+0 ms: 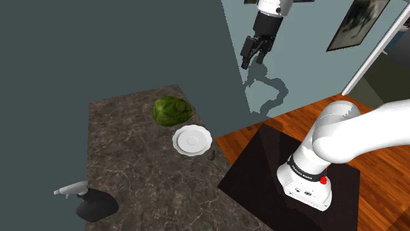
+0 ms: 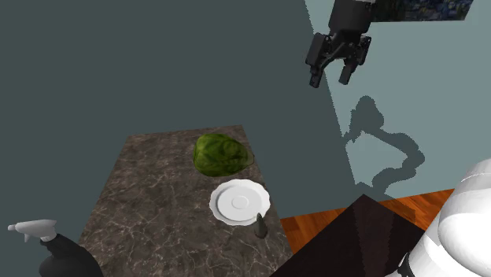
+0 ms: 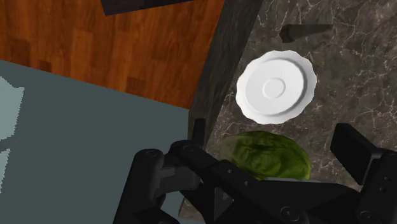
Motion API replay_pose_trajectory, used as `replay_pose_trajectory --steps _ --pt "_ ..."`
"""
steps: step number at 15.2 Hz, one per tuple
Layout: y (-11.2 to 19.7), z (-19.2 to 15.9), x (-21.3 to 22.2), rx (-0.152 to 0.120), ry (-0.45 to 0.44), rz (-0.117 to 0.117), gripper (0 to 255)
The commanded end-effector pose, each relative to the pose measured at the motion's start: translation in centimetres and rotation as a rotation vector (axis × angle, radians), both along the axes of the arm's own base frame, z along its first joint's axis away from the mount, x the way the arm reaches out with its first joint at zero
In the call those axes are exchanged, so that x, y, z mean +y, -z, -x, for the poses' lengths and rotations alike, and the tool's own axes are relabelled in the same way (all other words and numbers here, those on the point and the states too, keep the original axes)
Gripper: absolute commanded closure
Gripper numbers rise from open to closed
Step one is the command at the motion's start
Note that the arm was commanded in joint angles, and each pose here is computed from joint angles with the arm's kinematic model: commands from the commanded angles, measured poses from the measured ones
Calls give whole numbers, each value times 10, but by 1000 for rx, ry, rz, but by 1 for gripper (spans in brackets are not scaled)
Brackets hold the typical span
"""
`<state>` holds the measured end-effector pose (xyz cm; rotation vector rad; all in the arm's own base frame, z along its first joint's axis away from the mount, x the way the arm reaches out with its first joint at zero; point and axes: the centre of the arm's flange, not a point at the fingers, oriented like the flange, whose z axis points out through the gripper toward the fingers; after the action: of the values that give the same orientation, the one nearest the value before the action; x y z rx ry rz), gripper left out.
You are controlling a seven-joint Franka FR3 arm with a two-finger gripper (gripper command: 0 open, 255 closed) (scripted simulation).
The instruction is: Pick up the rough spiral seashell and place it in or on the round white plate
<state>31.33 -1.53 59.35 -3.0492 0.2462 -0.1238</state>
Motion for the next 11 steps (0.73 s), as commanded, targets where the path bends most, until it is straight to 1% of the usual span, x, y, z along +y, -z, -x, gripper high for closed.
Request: replay_pose_trajectory --steps 1,11 --pt "0 0 0 0 0 0 0" --pt "118 -10 49 124 349 -87 0"
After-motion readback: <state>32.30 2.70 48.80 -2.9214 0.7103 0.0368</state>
